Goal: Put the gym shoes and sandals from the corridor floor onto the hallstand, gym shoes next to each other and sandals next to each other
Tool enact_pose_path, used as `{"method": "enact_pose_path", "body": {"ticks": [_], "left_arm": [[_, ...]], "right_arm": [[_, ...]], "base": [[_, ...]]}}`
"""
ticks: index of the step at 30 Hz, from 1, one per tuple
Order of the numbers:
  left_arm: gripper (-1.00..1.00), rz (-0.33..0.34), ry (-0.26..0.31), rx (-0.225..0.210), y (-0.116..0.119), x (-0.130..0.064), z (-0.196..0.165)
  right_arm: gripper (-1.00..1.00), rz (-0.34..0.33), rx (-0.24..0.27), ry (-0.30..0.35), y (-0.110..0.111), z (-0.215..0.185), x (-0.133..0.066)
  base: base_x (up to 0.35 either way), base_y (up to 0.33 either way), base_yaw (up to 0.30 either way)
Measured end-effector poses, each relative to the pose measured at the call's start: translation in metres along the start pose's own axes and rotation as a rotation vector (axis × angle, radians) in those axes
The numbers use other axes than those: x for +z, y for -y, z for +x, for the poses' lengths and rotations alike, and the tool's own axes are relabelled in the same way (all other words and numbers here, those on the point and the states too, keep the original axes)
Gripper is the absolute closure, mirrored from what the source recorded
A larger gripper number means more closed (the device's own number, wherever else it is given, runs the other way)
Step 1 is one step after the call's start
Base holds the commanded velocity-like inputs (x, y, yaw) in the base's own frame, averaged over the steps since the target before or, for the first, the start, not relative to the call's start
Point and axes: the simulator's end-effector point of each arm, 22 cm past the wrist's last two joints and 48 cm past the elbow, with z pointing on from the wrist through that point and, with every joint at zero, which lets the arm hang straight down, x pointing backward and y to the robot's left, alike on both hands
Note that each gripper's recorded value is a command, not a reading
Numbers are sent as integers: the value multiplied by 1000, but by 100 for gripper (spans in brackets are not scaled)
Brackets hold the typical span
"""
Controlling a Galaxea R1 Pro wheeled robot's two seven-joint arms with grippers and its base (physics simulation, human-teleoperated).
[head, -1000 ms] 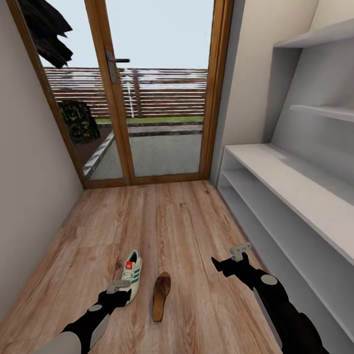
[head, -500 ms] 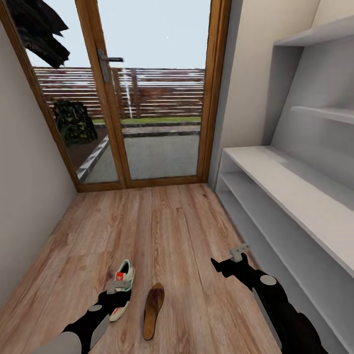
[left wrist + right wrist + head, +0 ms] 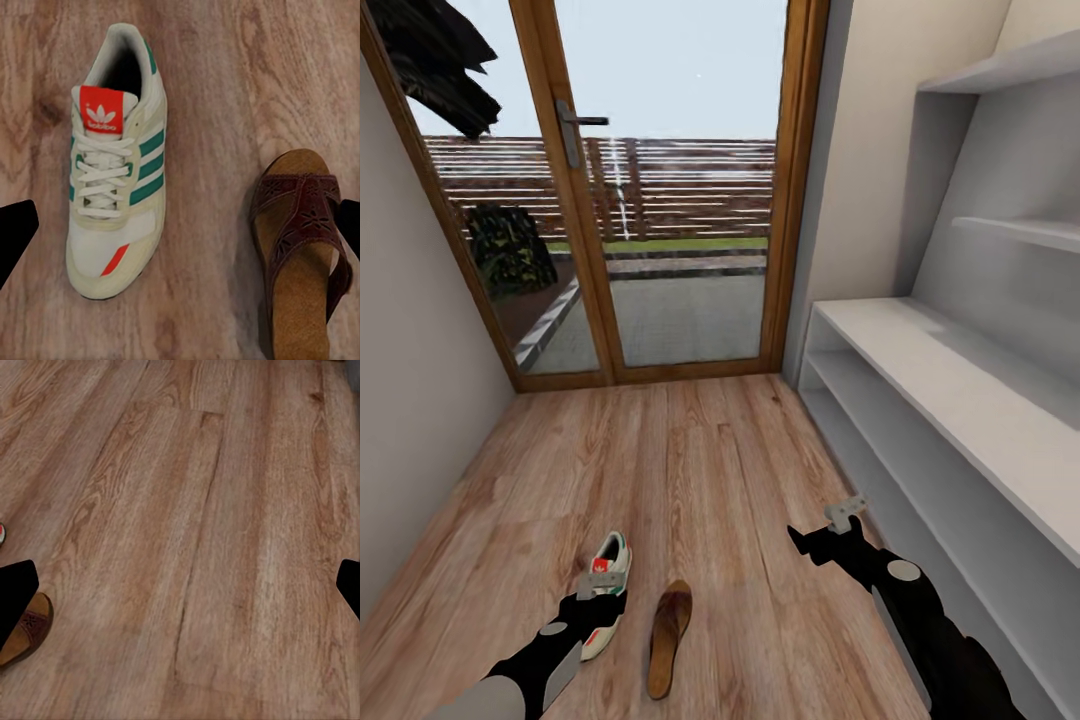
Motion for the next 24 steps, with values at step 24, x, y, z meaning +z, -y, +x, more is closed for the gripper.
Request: {"method": "enact_pose_path", "body": {"ticks": [24], "left_arm": [[-100,1,-4,0,0,13,19]], "right_arm": [[-100,-2,5,4,-3,18,7]], "base": [[0,0,-140]]}}
